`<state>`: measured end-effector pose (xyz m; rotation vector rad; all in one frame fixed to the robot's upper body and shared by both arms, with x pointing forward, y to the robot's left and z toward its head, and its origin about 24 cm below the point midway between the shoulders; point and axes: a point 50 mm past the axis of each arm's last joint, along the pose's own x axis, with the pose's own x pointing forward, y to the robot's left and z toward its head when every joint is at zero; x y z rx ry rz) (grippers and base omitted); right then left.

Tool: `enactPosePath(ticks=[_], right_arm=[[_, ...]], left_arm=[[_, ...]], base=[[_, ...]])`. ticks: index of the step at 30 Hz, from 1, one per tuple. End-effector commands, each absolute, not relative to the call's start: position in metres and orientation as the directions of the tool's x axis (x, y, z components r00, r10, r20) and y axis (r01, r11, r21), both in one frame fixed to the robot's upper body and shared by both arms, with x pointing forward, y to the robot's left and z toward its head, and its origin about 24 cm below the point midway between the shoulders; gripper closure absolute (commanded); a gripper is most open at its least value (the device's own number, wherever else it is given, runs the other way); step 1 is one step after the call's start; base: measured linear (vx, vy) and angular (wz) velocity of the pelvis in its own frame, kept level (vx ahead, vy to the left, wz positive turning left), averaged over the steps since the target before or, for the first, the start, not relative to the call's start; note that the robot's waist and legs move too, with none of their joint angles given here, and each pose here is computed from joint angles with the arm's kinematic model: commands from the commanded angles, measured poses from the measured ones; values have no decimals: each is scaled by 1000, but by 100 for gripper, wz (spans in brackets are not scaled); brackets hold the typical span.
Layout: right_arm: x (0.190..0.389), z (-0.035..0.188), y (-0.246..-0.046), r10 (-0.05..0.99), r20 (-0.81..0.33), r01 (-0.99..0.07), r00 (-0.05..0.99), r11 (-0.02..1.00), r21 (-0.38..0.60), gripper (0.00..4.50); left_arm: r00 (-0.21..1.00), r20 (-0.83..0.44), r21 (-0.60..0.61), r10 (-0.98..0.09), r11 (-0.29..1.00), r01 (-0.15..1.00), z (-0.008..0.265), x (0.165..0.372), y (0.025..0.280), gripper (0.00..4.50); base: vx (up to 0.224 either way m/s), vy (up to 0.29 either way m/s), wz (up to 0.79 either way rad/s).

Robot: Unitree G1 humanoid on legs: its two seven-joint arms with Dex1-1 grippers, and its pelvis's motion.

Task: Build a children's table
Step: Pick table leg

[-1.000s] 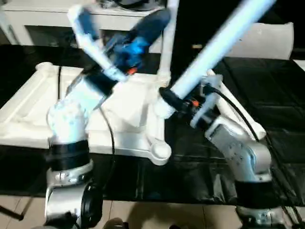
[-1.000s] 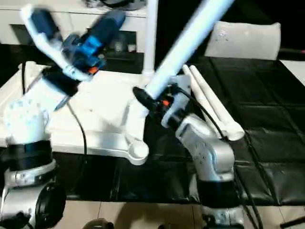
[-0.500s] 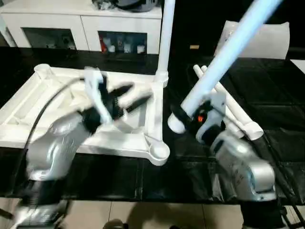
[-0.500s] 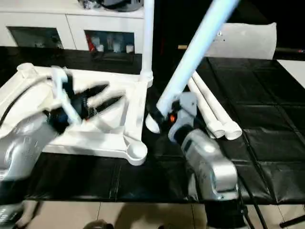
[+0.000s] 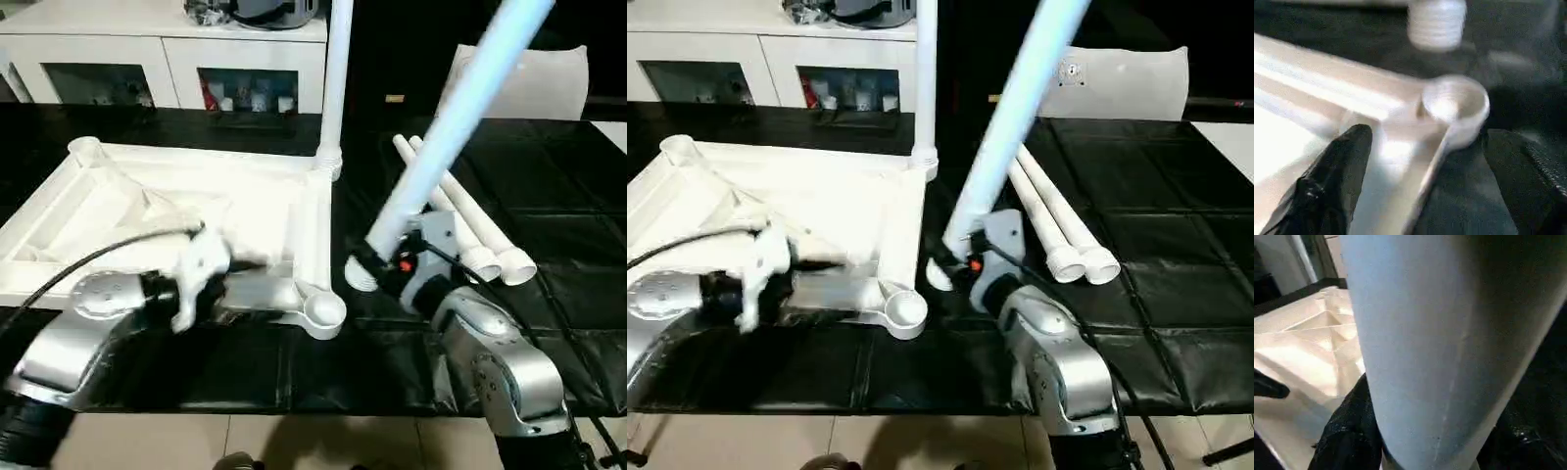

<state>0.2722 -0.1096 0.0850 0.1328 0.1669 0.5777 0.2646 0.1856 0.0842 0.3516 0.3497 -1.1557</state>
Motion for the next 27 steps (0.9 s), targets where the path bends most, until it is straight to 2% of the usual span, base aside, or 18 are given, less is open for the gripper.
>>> enactPosePath(ticks=[1,3,6,8,11,15,16,20,23,27], right_arm=[[270,89,-109,572,-97,-556,814,817,152,259],[270,89,-109,575,-97,-559,812,815,150,259],[270,89,-108,598,-96,-582,796,799,151,259],[268,89,-107,616,-103,-602,781,786,143,259],[267,89,-108,627,-104,-612,772,777,148,259],[267,88,-108,633,-114,-620,765,773,132,259],[266,87,-108,633,-114,-620,765,773,135,259],[265,88,-106,642,-113,-627,758,766,141,259],[265,87,-106,645,-114,-631,755,763,142,259],[265,87,-105,653,-113,-637,749,757,146,259]], left_arm=[[332,-523,155,-785,295,943,82,272,189,83],[331,-537,172,-775,284,943,81,275,190,90],[311,-533,177,-787,255,951,83,285,186,128],[265,-550,162,-792,210,964,83,290,184,130],[213,-565,141,-797,161,977,82,294,182,166],[145,-600,106,-786,101,989,79,297,182,184],[138,-606,102,-783,96,990,78,297,182,211],[146,-623,119,-769,91,989,77,302,184,222],[144,-621,116,-771,92,989,77,304,184,255],[139,-619,112,-773,88,990,77,306,186,275]], base=[[0,0,0],[0,0,0],[0,0,0],[0,0,0],[0,0,0],[0,0,0],[0,0,0],[0,0,0],[0,0,0],[0,0,0]])
